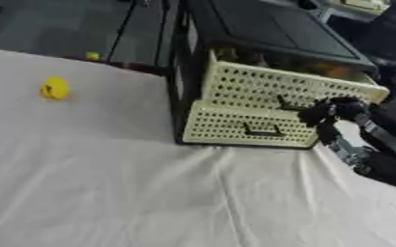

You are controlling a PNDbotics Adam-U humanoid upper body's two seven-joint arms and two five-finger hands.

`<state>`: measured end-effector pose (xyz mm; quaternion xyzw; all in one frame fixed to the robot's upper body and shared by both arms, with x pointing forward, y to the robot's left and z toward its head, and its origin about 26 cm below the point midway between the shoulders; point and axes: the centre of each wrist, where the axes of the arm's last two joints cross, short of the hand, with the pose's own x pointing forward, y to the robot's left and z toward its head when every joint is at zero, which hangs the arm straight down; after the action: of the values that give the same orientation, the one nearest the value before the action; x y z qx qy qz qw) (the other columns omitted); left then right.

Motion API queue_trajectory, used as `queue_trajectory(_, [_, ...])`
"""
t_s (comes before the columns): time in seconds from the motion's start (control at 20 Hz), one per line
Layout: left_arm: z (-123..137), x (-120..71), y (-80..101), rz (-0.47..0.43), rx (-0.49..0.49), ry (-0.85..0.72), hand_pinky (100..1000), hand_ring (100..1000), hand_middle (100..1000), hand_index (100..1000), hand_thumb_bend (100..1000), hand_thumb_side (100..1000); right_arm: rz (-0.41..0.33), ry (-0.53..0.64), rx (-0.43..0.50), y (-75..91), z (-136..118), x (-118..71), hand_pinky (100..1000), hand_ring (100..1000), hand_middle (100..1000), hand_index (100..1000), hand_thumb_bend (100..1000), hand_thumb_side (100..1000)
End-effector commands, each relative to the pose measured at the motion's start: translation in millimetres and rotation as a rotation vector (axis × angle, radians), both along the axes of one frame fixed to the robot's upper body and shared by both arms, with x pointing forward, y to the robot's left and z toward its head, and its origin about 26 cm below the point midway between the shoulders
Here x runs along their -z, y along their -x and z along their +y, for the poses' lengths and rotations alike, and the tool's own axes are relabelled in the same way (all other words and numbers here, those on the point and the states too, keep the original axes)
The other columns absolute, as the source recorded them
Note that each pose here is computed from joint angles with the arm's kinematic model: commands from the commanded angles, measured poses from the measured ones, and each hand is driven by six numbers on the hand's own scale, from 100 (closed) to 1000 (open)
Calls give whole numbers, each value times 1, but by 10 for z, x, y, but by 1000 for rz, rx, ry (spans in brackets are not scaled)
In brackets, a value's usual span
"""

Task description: Pick up objects from table and place into drawer.

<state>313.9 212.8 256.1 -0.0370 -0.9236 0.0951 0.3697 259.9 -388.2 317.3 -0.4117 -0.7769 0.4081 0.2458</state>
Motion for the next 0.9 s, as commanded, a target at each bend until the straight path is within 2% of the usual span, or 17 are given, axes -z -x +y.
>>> queue_trajectory(0.05, [-19, -73, 26, -32, 9, -14, 638, 552, 788, 831, 118, 808, -22, 20, 2, 40, 21, -103, 607, 702, 698, 821, 100, 1000])
queue_trajectory(0.35, [-46, -87, 26, -39, 15, -18, 640, 552, 789, 831, 108, 810, -26, 18, -13, 38, 20, -86, 644, 756, 736, 839, 100, 1000])
queue_trajectory(0.6, [-71, -86, 27, -42, 21, -24, 642, 552, 790, 832, 100, 814, -64, -8, -56, 37, 22, -94, 699, 812, 787, 874, 100, 1000])
queue_trajectory(0.9, [-98, -91, 29, -41, 35, -32, 643, 552, 792, 833, 100, 817, -146, -22, -98, 47, 11, -117, 709, 782, 789, 888, 100, 1000])
